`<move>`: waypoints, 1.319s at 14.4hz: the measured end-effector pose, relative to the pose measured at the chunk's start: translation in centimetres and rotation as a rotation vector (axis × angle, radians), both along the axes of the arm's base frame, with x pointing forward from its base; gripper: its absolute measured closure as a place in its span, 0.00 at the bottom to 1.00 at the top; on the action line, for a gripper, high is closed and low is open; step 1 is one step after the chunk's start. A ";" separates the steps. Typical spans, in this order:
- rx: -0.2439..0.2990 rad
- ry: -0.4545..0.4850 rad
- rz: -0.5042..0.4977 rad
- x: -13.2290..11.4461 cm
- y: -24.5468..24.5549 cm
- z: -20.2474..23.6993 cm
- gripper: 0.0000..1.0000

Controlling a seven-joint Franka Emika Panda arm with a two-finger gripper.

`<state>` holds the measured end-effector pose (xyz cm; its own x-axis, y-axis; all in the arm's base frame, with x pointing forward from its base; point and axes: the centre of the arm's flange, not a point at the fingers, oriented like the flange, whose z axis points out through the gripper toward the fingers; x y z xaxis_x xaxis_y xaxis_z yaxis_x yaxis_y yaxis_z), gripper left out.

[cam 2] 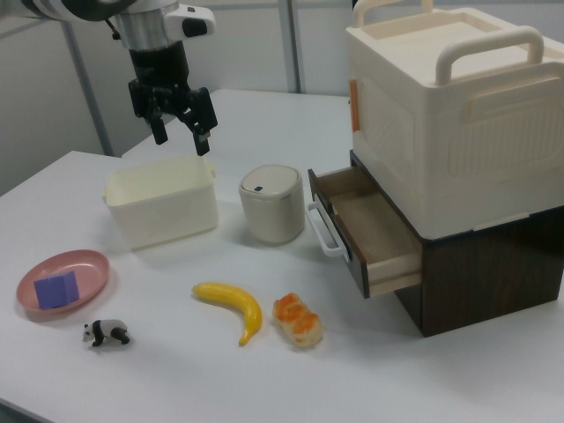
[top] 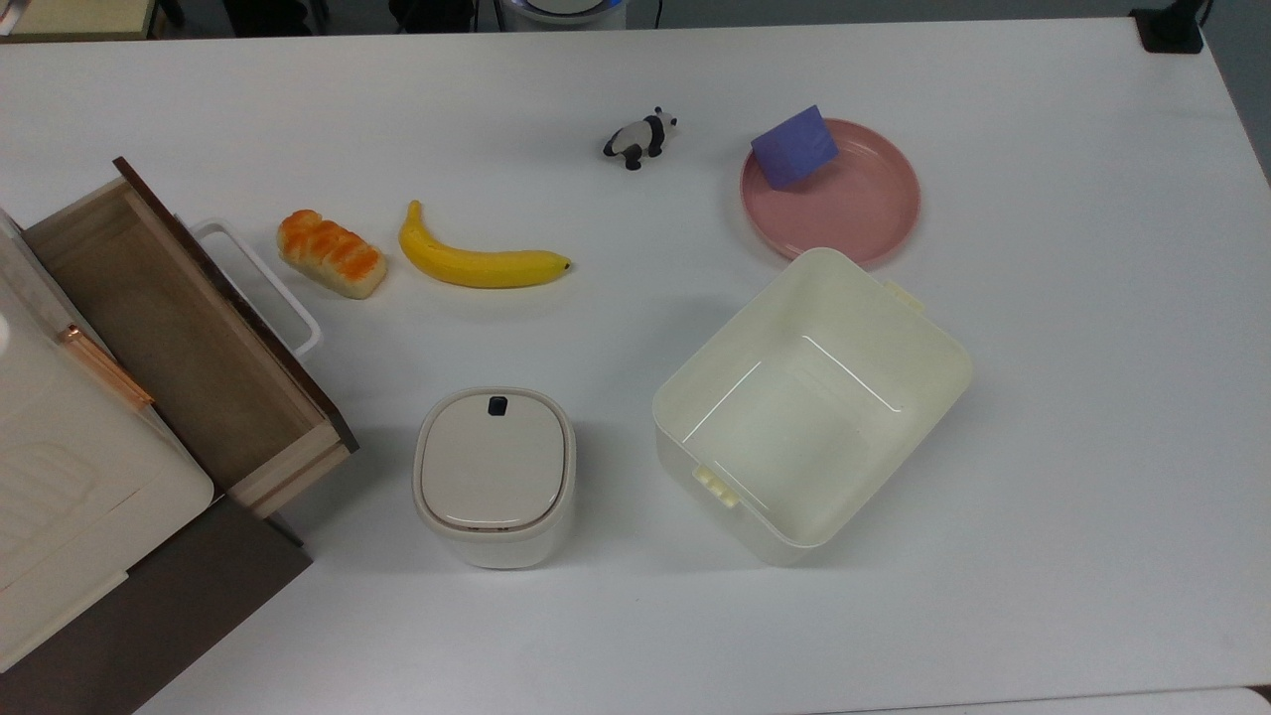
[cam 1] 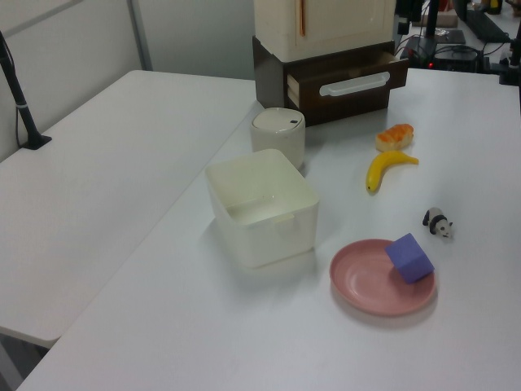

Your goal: Slide the drawer open

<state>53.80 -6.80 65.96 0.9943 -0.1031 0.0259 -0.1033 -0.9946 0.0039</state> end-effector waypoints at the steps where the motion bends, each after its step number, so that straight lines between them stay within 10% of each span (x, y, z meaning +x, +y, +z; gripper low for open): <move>1: -0.001 -0.020 -0.033 0.4 0.0 -0.3 0.00; 19: 0.007 -0.051 -0.156 1.4 -0.4 -3.3 0.00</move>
